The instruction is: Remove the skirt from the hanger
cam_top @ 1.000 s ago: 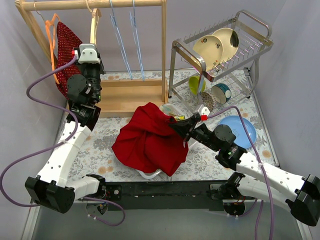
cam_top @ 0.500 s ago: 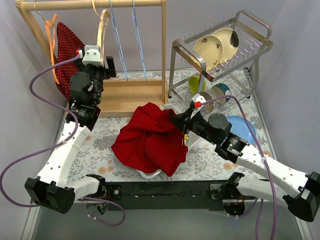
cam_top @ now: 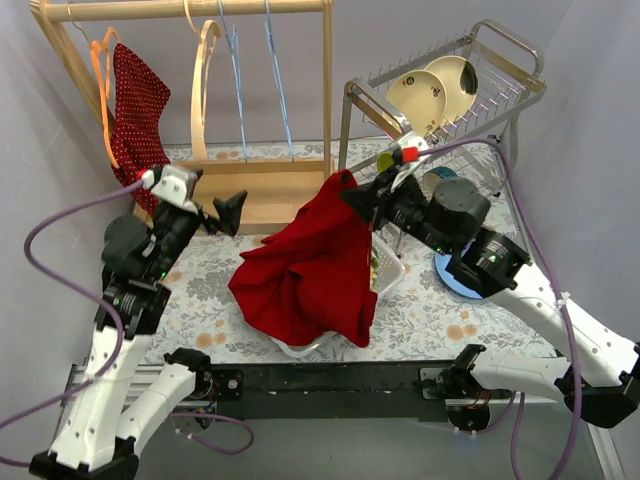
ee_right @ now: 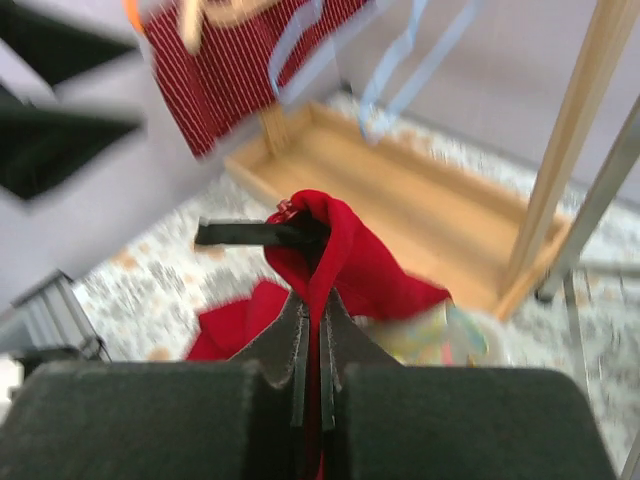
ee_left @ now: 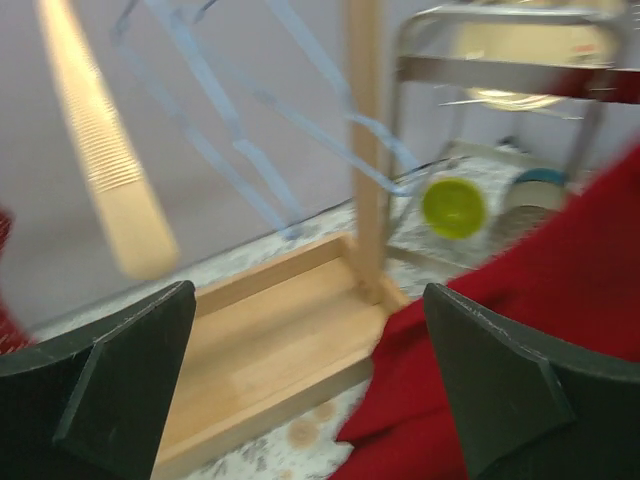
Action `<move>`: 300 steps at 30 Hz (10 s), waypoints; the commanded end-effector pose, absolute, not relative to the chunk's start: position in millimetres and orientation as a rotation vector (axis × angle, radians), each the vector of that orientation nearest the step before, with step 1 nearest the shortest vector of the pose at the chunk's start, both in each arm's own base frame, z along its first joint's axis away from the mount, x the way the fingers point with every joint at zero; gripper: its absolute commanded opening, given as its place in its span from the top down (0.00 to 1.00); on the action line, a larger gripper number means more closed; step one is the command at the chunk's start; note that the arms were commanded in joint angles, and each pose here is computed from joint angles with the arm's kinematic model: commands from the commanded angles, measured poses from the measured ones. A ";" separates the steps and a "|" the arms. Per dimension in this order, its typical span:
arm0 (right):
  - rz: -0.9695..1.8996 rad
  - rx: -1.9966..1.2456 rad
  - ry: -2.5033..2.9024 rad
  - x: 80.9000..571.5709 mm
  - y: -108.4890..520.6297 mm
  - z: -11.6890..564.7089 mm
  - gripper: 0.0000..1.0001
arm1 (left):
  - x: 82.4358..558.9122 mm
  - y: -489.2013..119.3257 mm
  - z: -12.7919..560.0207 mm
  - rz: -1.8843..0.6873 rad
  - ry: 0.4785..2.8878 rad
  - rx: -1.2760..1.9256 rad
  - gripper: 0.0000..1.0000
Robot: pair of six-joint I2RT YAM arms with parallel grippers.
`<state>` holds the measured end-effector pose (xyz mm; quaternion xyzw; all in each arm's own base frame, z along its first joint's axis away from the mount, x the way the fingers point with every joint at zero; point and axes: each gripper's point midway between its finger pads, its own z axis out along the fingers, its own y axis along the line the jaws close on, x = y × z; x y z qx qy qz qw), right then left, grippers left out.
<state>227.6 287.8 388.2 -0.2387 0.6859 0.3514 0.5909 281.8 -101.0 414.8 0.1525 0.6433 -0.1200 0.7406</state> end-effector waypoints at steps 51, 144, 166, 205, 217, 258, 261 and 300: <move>1.453 -1.373 0.478 170.3 375.1 516.3 0.99 | 163.5 -181.9 370.5 -0.725 1.042 0.856 0.04; 0.727 -0.914 2.035 164.8 208.2 193.5 0.18 | 278.7 -125.8 331.9 -0.235 1.347 0.139 0.02; 1.090 -0.658 2.142 116.6 221.2 139.6 0.20 | 283.6 -120.4 322.2 -0.189 1.395 0.118 0.02; 1.208 -0.494 1.663 204.8 293.1 273.4 0.99 | 285.9 -100.5 322.6 -0.111 1.403 0.027 0.02; 0.741 -0.329 2.270 197.3 261.5 65.2 0.99 | 286.0 -97.3 322.6 -0.098 1.402 0.013 0.02; 0.487 -0.503 2.450 201.9 267.8 31.0 0.84 | 284.4 -84.3 325.5 -0.057 1.397 -0.045 0.02; 0.444 -0.508 2.415 213.1 266.9 36.1 0.83 | 283.5 -81.4 325.6 -0.047 1.396 -0.056 0.02; 0.918 -0.581 2.181 232.0 401.0 114.1 0.78 | 279.2 -56.9 346.4 0.013 1.404 -0.201 0.04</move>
